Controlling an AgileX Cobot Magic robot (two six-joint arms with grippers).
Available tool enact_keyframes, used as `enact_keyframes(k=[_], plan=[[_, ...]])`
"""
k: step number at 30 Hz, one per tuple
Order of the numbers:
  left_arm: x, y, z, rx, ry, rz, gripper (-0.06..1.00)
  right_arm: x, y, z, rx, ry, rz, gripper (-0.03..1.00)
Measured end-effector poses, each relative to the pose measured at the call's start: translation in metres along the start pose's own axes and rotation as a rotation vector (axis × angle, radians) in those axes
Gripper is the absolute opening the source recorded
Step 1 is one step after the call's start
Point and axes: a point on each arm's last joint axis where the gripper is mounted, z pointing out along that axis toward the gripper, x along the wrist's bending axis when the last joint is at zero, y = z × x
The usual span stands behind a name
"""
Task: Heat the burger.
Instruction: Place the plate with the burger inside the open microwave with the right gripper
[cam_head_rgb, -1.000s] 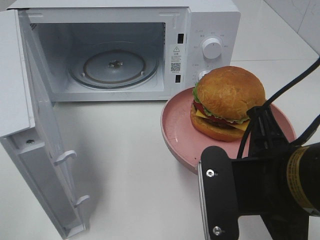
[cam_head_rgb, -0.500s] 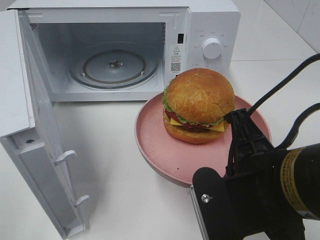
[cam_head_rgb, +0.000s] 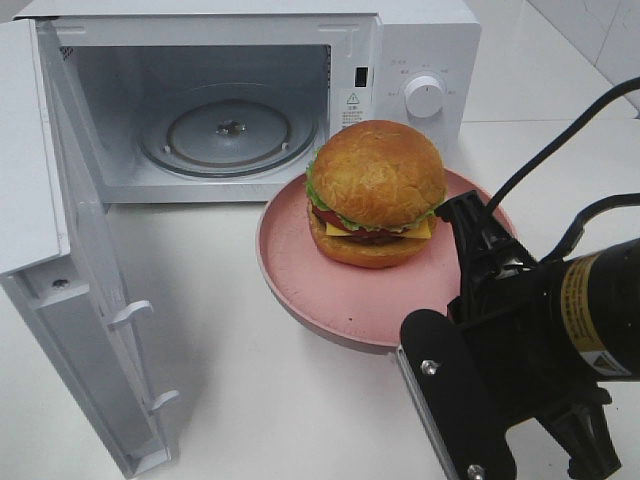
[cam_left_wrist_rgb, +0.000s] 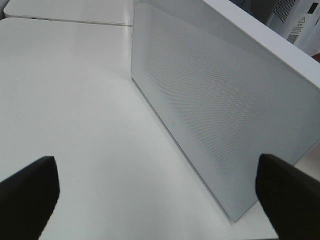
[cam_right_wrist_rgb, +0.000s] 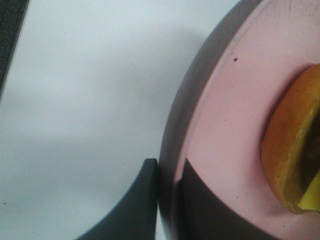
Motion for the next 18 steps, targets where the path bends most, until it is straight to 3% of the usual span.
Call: enact_keyframes(k=[7, 18], plan=[[0.0, 0.0, 0.0, 0.0, 0.0, 0.0, 0.99, -0.004, -0.006, 0.004, -0.06, 0.005, -0.11, 0.04], [0.0, 0.0, 0.0, 0.0, 0.0, 0.0, 0.99, -0.004, -0.022, 0.009, -0.103, 0.057, -0.171, 0.04]])
